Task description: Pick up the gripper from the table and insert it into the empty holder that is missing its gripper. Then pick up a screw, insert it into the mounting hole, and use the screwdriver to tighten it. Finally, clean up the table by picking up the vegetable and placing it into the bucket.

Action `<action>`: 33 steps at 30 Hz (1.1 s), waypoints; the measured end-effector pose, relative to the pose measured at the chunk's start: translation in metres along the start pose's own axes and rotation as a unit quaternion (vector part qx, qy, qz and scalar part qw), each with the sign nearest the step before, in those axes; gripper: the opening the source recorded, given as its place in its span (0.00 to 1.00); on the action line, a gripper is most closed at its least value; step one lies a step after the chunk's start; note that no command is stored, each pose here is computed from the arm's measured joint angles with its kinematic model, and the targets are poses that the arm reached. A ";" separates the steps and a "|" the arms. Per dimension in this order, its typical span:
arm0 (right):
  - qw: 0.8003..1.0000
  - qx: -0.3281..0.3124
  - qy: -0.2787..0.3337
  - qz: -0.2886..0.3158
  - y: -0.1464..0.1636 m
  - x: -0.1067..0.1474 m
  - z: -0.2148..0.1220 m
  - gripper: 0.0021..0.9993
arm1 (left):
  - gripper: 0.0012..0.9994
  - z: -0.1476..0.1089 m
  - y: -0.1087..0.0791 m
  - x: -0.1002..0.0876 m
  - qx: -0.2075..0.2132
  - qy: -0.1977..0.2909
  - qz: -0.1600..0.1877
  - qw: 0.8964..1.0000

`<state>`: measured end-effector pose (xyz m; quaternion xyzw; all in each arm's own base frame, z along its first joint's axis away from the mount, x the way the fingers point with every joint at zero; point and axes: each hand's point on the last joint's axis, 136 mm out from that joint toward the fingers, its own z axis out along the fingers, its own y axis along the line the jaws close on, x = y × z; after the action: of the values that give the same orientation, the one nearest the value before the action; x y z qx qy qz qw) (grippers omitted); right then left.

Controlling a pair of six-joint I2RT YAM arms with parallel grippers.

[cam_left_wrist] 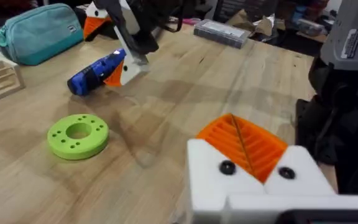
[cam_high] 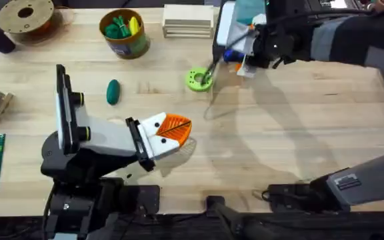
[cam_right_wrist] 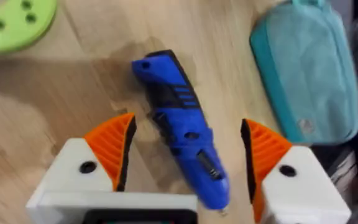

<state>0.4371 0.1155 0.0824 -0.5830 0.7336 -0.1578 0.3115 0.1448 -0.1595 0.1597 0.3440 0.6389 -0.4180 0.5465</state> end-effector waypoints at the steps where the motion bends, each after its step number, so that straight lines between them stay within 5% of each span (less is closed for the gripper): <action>1: 1.000 0.002 -0.001 0.025 -0.001 -0.001 -0.001 0.89 | 0.00 0.000 0.000 0.000 0.000 0.000 0.000 1.000; 14: 0.950 -0.009 -0.009 0.312 -0.020 -0.028 -0.056 0.89 | 0.00 0.000 0.000 0.000 0.000 0.000 0.000 1.000; 18: 0.912 -0.018 -0.010 0.411 -0.023 -0.039 -0.080 0.90 | 0.00 0.000 0.000 0.000 0.000 0.000 0.000 1.000; 26: 0.781 -0.084 -0.015 0.618 0.004 -0.071 -0.093 0.90 | 0.00 0.000 0.000 0.000 0.000 0.000 0.000 1.000; 33: 0.761 -0.195 -0.014 0.618 0.031 -0.094 -0.110 0.90 | 0.00 0.000 0.000 0.000 0.000 0.000 0.000 1.000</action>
<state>0.3549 0.1993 0.1725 -0.0531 0.9453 0.2234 0.2316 0.1448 -0.1595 0.1597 0.3441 0.6389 -0.4180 0.5465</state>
